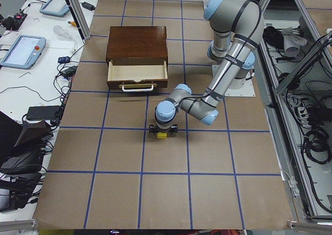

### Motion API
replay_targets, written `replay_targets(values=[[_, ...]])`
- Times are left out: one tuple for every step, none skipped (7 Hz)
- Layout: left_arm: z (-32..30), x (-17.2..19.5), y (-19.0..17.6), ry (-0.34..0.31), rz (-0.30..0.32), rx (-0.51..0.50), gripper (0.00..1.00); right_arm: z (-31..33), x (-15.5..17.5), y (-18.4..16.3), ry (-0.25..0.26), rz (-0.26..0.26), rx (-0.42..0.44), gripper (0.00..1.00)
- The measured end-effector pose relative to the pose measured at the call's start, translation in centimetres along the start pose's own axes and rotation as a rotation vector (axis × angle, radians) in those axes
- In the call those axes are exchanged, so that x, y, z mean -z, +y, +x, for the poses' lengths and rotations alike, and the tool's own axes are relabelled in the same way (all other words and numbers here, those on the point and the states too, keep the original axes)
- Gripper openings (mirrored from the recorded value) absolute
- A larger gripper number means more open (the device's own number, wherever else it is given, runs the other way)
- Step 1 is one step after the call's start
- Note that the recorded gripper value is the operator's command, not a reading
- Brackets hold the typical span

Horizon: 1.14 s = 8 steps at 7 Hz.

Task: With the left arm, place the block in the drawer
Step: 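Lower the left gripper over the yellow cube and close on it, then lift the yellow cube and carry it over the open drawer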

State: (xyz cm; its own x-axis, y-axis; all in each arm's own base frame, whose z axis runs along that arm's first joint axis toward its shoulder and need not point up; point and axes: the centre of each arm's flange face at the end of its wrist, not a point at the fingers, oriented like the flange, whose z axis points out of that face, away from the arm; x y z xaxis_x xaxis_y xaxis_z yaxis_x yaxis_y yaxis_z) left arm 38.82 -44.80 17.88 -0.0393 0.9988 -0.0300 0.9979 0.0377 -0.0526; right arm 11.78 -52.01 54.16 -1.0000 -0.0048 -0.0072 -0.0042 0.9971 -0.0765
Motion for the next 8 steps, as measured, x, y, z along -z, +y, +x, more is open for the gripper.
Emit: replay_targets(values=[[-0.01, -0.09, 0.00, 0.001, 0.001, 0.001, 0.71, 0.03, 0.00, -0.01, 0.000, 0.000, -0.001, 1.00], [-0.01, -0.10, 0.01, 0.001, 0.000, 0.001, 0.63, 0.04, 0.01, 0.00, 0.001, 0.000, -0.001, 1.00], [-0.01, -0.10, 0.03, 0.001, -0.001, 0.000, 0.38, 0.02, 0.01, 0.00, 0.000, 0.000, 0.000, 1.00], [-0.03, -0.05, 0.04, -0.002, 0.000, 0.000, 0.25, 0.00, 0.02, 0.01, 0.000, 0.000, 0.000, 1.00], [-0.12, -0.04, -0.02, -0.010, 0.005, -0.001, 0.10, -0.01, 0.01, 0.01, 0.000, 0.000, 0.000, 1.00], [-0.20, -0.05, -0.09, -0.017, 0.011, 0.000, 0.02, -0.01, 0.02, 0.01, 0.001, 0.000, 0.000, 1.00], [-0.22, -0.08, -0.11, -0.019, 0.014, 0.000, 0.00, -0.01, 0.00, 0.00, 0.001, 0.000, 0.000, 1.00], [-0.23, -0.09, -0.10, -0.020, 0.015, 0.001, 0.00, -0.01, -0.01, -0.01, 0.001, 0.000, 0.000, 1.00]])
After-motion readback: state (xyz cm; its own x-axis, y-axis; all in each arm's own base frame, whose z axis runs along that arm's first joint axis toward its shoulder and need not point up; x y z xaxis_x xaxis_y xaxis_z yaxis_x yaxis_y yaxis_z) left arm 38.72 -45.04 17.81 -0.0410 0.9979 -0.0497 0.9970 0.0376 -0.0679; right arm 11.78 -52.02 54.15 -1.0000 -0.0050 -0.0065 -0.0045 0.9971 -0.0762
